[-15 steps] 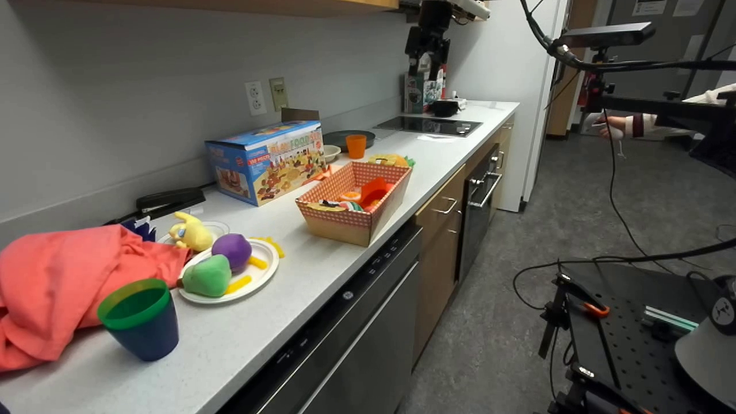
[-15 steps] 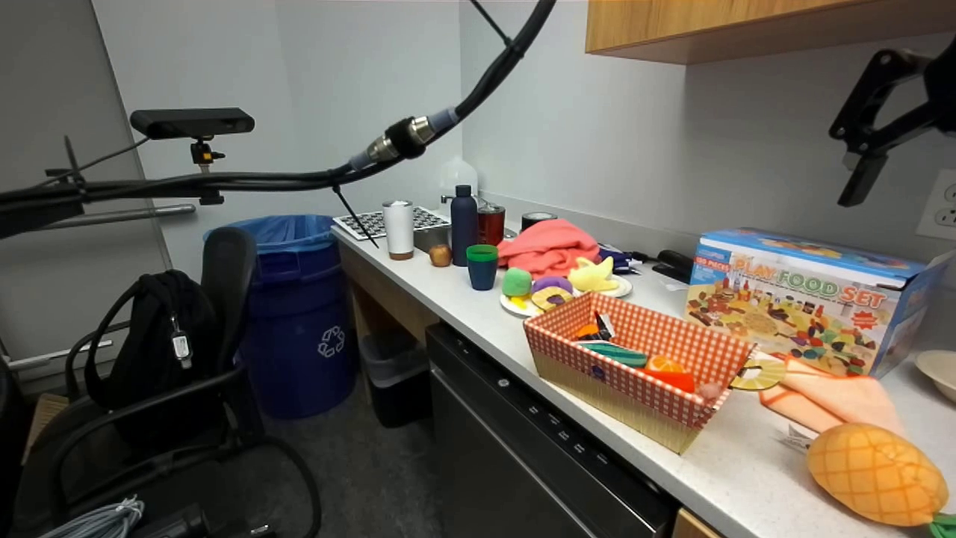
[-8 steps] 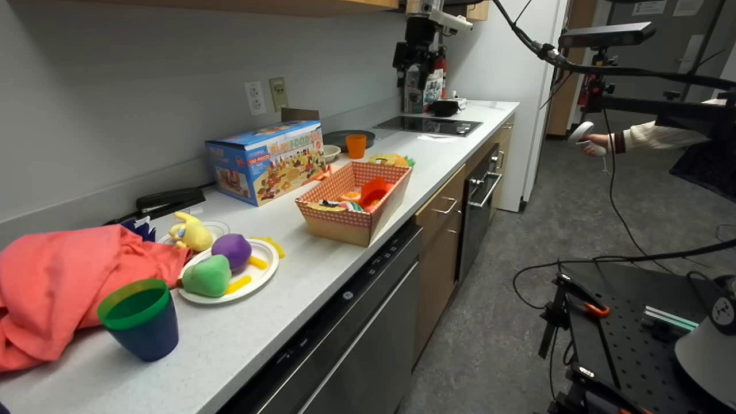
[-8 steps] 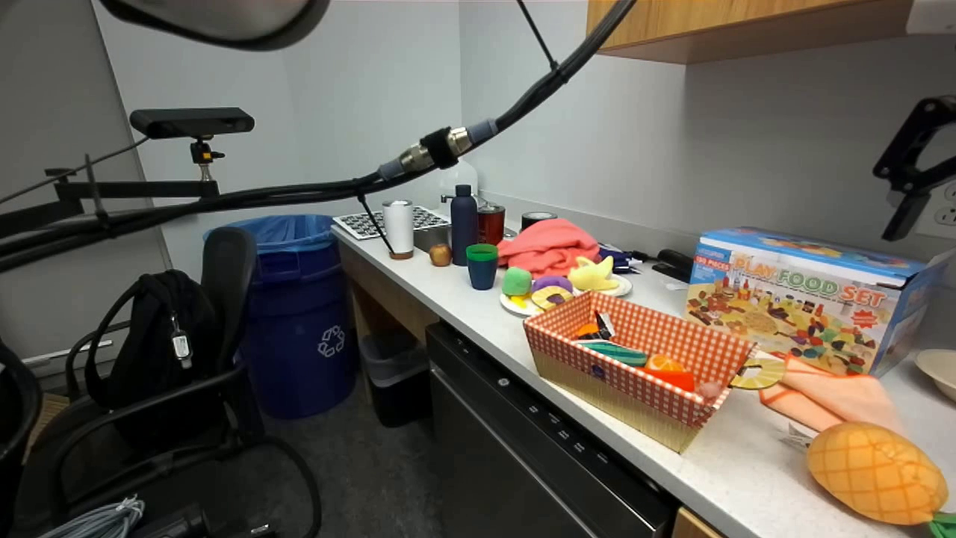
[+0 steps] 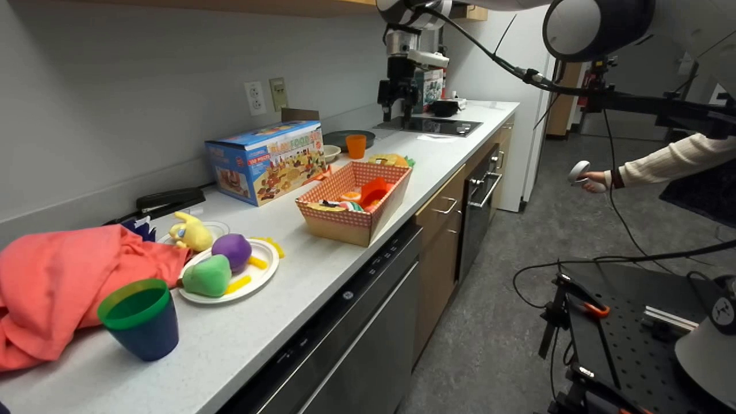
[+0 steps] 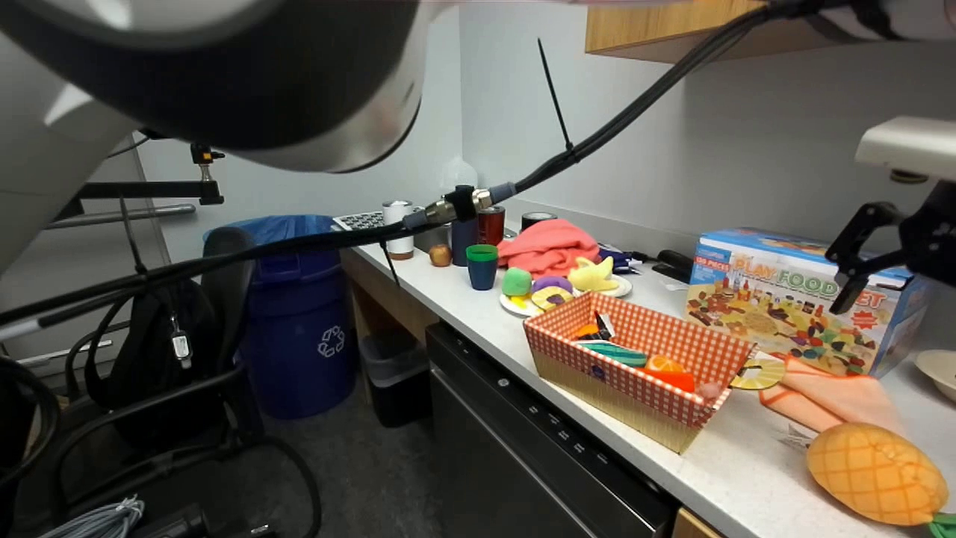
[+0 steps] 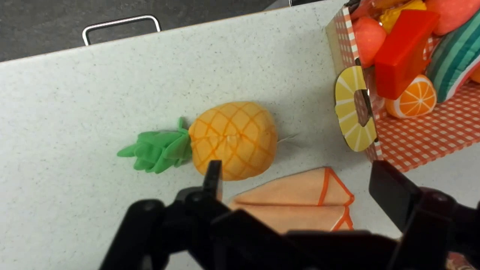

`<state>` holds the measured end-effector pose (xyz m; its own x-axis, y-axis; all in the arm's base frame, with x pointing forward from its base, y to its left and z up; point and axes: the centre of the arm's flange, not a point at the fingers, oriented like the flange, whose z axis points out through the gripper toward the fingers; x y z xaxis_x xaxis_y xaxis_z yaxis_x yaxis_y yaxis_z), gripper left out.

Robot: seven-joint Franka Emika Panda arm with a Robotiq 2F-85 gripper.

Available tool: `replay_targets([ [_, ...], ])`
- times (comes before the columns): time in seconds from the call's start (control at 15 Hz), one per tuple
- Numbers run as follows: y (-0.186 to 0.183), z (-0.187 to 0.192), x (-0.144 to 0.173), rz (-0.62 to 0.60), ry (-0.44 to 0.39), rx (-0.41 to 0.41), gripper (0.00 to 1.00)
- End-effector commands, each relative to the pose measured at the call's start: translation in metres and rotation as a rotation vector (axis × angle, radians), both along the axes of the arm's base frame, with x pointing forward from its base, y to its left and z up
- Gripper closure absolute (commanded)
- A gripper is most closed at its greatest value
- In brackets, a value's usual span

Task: Pick up the pineapple from the counter and put it in the basket

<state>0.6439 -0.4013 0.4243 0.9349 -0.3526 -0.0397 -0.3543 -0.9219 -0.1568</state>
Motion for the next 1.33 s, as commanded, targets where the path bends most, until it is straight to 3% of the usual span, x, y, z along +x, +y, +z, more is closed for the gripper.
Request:
replay_targets([
  [0.0, -0.027, -0.034, 0.042, -0.017, 0.039, 0.051, 0.0],
  [0.33, -0.05, -0.08, 0.043, -0.035, 0.068, 0.094, 0.0],
  [0.87, -0.056, -0.031, 0.041, -0.056, -0.021, 0.057, 0.0],
  [1.27, -0.066, -0.052, 0.038, -0.086, 0.021, 0.052, 0.0],
])
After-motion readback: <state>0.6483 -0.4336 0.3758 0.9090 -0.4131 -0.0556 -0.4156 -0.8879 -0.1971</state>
